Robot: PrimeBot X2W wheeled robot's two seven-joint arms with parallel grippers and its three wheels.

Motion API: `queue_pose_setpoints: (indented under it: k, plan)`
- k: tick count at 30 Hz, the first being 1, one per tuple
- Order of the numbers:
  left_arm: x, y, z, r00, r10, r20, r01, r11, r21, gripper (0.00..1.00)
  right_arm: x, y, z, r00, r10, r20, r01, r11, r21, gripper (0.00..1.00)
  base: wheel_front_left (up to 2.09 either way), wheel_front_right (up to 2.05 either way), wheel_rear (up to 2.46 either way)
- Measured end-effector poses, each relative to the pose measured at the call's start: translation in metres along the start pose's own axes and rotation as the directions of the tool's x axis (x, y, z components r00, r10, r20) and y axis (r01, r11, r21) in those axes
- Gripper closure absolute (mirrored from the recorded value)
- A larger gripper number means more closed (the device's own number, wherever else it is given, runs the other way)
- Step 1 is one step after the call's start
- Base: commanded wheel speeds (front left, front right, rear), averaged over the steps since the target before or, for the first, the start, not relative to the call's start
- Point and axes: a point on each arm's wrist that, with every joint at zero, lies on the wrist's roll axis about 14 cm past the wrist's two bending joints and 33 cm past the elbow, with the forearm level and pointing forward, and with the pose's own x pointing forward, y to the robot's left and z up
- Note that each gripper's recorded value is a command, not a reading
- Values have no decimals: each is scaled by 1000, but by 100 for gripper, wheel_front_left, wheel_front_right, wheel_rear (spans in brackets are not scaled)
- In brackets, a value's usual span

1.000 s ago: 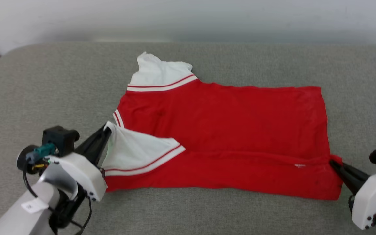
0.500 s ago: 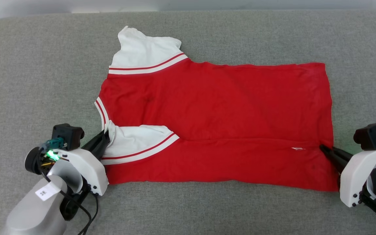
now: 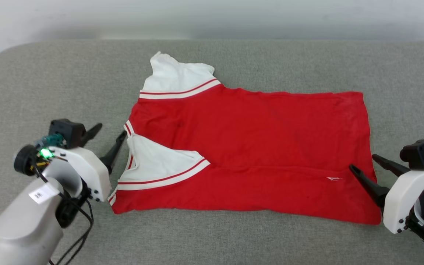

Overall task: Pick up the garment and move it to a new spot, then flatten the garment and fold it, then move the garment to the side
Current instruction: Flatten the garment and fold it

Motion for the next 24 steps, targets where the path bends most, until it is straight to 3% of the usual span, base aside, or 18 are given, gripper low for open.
queue_pose_setpoints:
  k: [6,11,16,24]
  plan:
    - [-17,15,45,1000,16,13,-17,998,69,0,-13,5,19,999,6,48,-4,1000,-24,0,0,0,0]
    - [-34,21,34,978,14,-208,4,996,84,0,-18,11,26,998,17,61,-15,999,-35,0,0,0,0]
    - [-42,8,26,918,-41,-394,72,995,64,0,-20,18,22,999,27,45,-26,999,-30,0,0,0,0]
    - [-55,-12,-12,759,-129,-639,128,991,-48,0,-20,21,12,999,34,8,-33,999,-18,0,0,0,0]
